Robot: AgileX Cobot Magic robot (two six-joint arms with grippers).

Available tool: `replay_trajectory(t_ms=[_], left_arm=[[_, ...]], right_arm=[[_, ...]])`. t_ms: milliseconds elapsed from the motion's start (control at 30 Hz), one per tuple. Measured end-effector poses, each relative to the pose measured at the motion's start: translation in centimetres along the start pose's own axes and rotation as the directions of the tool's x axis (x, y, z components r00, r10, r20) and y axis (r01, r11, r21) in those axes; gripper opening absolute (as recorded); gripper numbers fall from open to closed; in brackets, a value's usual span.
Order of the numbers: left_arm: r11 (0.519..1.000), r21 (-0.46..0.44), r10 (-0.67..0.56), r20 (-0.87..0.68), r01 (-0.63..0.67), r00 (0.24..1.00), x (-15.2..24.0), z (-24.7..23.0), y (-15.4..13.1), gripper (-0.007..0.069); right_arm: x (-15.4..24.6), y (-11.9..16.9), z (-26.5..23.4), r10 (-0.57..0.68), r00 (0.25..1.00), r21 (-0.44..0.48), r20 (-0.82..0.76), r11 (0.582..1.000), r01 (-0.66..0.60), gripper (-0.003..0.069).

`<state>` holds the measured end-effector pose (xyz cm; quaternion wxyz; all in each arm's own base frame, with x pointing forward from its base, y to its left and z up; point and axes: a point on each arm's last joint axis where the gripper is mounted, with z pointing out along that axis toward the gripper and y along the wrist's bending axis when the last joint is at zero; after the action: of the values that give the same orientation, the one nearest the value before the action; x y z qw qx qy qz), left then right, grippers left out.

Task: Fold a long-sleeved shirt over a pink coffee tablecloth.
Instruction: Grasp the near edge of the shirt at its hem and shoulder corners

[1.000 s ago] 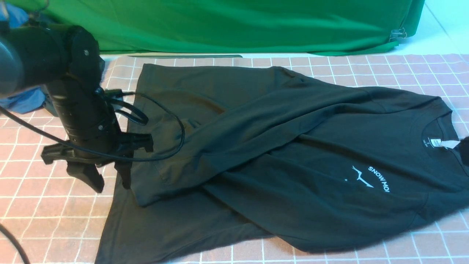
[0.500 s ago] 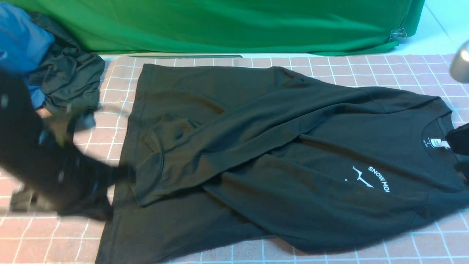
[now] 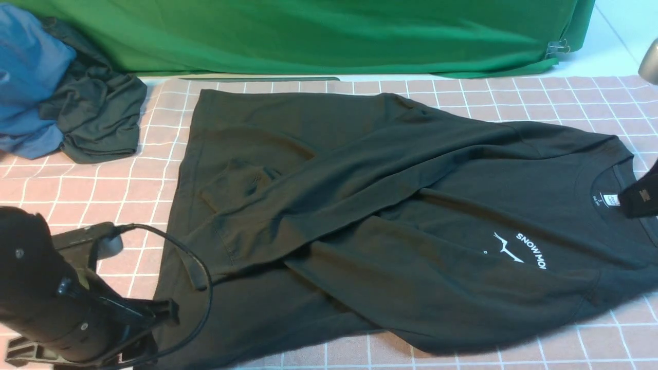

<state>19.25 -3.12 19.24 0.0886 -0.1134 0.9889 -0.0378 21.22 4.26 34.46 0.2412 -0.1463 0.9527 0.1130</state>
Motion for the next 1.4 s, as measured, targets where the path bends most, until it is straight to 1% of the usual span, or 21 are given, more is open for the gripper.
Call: replay_trajectory(t_ms=[67, 100, 133, 167, 233, 367, 467, 567, 600, 633, 667, 700, 767, 800, 833, 933, 1167, 1267, 1333, 1367, 1400], left_arm=[[1.000, -0.005, 0.008, 0.029, -0.008, 1.000, -0.3, 0.0, 0.0, 0.0490], [1.000, -0.005, 0.010, 0.032, -0.009, 0.999, -0.3, 0.0, 0.0, 0.0504], [1.000, -0.007, 0.013, 0.035, -0.013, 0.999, -0.4, 0.1, 0.0, 0.0542], [1.000, -0.009, 0.013, 0.032, -0.013, 0.999, -0.5, 0.3, 0.0, 0.0558], [1.000, -0.020, 0.015, 0.008, -0.014, 1.000, -0.6, 1.0, 0.0, 0.0575], [0.999, -0.029, 0.013, -0.047, -0.015, 0.999, -0.8, 2.5, -0.1, 0.0568], [0.999, -0.014, 0.049, -0.083, -0.051, 0.995, -0.9, 3.4, -0.4, 0.0521], [0.996, -0.012, 0.091, -0.102, -0.093, 0.991, -0.8, 3.6, -0.4, 0.0452], [0.993, -0.013, 0.113, -0.108, -0.115, 0.988, -0.8, 3.7, -0.3, 0.0380], [0.992, -0.011, 0.121, -0.108, -0.123, 0.987, -0.8, 3.7, -0.4, 0.0326], [0.992, -0.009, 0.123, -0.108, -0.125, 0.987, -0.8, 3.7, -0.4, 0.0279], [0.993, -0.006, 0.120, -0.109, -0.122, 0.987, -0.7, 3.7, -0.4, 0.0204], [0.993, 0.000, 0.114, -0.108, -0.115, 0.988, -0.8, 3.7, -0.5, 0.0097], [0.993, 0.000, 0.114, -0.108, -0.115, 0.988, -0.8, 3.6, -0.5, 0.0088], [0.993, 0.000, 0.115, -0.113, -0.116, 0.987, -0.9, 3.4, -0.5, 0.0049], [0.992, -0.001, 0.125, -0.108, -0.126, 0.986, -1.2, 2.2, -0.7, 0.0031], [0.990, 0.005, 0.143, -0.034, -0.143, 0.989, -1.1, -0.2, -0.6, 0.0031], [0.988, -0.004, 0.157, -0.008, -0.157, 0.988, -1.0, -0.8, -0.4, 0.0031], [0.988, -0.006, 0.154, 0.004, -0.154, 0.988, -1.0, -1.1, -0.4, 0.0031], [0.988, -0.006, 0.154, 0.006, -0.154, 0.988, -1.0, -1.1, -0.3, 0.0031], [0.989, -0.006, 0.151, 0.009, -0.151, 0.989, -0.9, -1.2, -0.3, 0.0031]], right_arm=[[0.0, 0.1, 0.0, -0.006, 1.000, -0.010, 0.003, 1.000, 0.006, 0.0036], [0.0, 0.1, 0.0, -0.009, 1.000, -0.010, 0.003, 1.000, 0.009, 0.0036], [0.0, 0.1, 0.0, -0.014, 1.000, -0.012, 0.004, 1.000, 0.014, 0.0036], [0.0, 0.1, 0.0, -0.014, 1.000, -0.012, 0.004, 1.000, 0.014, 0.0036], [0.0, 0.1, 0.0, -0.024, 1.000, -0.012, 0.004, 1.000, 0.024, 0.0036], [0.0, 0.1, 0.0, -0.045, 0.999, -0.012, 0.004, 0.999, 0.045, 0.0036], [0.0, 0.1, 0.0, -0.064, 0.998, -0.012, 0.004, 0.998, 0.064, 0.0036], [-0.1, 0.1, 0.0, -0.065, 0.998, -0.013, 0.007, 0.998, 0.066, 0.0036], [-0.1, 0.1, 0.0, -0.065, 0.998, -0.011, 0.011, 0.998, 0.065, 0.0036], [-0.1, 0.1, 0.0, -0.065, 0.998, -0.011, 0.013, 0.998, 0.065, 0.0036], [-0.1, 0.1, 0.0, -0.065, 0.998, -0.011, 0.013, 0.998, 0.065, 0.0036], [-0.1, 0.1, 0.0, -0.065, 0.998, -0.012, 0.013, 0.998, 0.065, 0.0036], [-0.1, 0.1, 0.0, -0.065, 0.998, -0.012, 0.011, 0.998, 0.065, 0.0036], [-0.1, 0.1, 0.0, -0.065, 0.998, -0.013, 0.009, 0.998, 0.065, 0.0036], [0.0, 0.1, 0.0, -0.065, 0.998, -0.017, -0.001, 0.998, 0.065, 0.0036], [0.3, 0.2, 0.0, -0.052, 0.998, -0.028, -0.033, 0.998, 0.051, 0.0036], [1.1, 0.3, 0.3, 0.028, 0.995, -0.040, -0.101, 0.999, -0.032, 0.0048], [2.1, 0.2, 1.4, 0.058, 0.987, -0.042, -0.147, 0.997, -0.065, 0.0101], [3.5, -0.2, 3.2, 0.090, 0.979, -0.029, -0.183, 0.995, -0.096, 0.0186], [3.6, -0.2, 3.3, 0.096, 0.978, -0.025, -0.184, 0.994, -0.102, 0.0204], [4.5, -0.6, 4.7, 0.130, 0.973, -0.005, -0.190, 0.991, -0.133, 0.0281]])
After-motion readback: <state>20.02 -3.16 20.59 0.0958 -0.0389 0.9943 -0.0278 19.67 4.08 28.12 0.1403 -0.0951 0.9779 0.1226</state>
